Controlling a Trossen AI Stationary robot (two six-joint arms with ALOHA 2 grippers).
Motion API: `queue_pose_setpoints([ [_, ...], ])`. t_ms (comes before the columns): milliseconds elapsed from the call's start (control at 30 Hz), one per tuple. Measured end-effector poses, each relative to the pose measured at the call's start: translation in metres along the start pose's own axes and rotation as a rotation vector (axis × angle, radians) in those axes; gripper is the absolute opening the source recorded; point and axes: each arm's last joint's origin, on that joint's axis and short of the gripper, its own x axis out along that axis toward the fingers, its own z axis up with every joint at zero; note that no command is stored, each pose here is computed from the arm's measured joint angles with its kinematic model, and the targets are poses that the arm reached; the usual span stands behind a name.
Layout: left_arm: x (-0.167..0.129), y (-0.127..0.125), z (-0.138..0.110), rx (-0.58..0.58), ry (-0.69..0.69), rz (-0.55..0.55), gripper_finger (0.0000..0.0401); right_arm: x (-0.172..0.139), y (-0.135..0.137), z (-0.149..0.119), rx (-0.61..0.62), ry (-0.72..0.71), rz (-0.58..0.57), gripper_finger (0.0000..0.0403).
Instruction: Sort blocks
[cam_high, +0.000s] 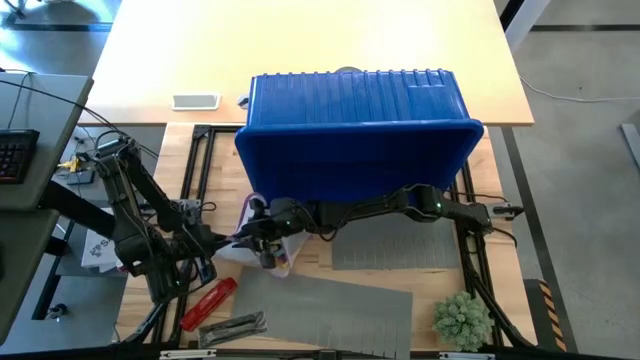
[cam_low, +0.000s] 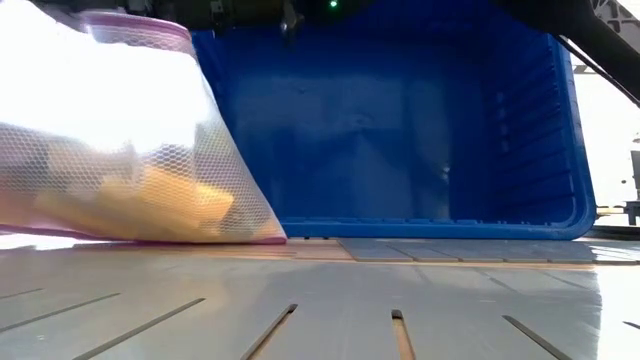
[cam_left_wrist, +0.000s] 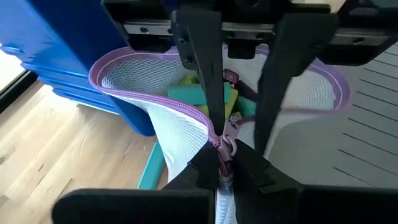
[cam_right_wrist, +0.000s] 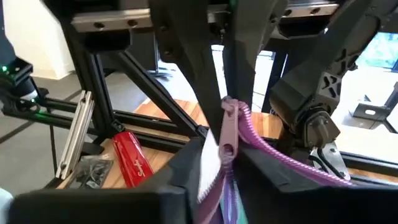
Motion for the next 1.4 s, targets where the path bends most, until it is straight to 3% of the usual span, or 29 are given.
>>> queue_pose_setpoints([
  [167, 0.001, 0.000, 0.000, 0.003, 0.023, -0.002, 0.0000, 0.000, -0.003, 0.000, 0.029, 0.000, -0.010, 0.0010],
  [633, -0.005, 0.002, -0.006, 0.012, 0.064, -0.010, 0.0000, -0.030, -0.019, 0.014, 0.071, 0.233, -0.086, 0.0000],
  [833, -0.007, 0.002, -0.006, 0.015, 0.034, -0.018, 0.0000, -0.030, -0.015, 0.014, 0.092, 0.235, 0.007, 0.0000],
  [1133, -0.007, 0.004, -0.006, -0.025, 0.011, 0.000, 0.0000, -0.032, -0.016, 0.009, 0.070, 0.314, -0.198, 0.0000],
  [1267, -0.006, 0.003, -0.005, -0.040, -0.002, -0.003, 0.0000, -0.030, -0.013, 0.014, 0.048, 0.263, -0.280, 0.0000],
  [1400, -0.004, 0.002, -0.005, -0.050, -0.015, 0.010, 0.0000, -0.028, -0.010, 0.022, 0.007, 0.201, -0.447, 0.0000],
])
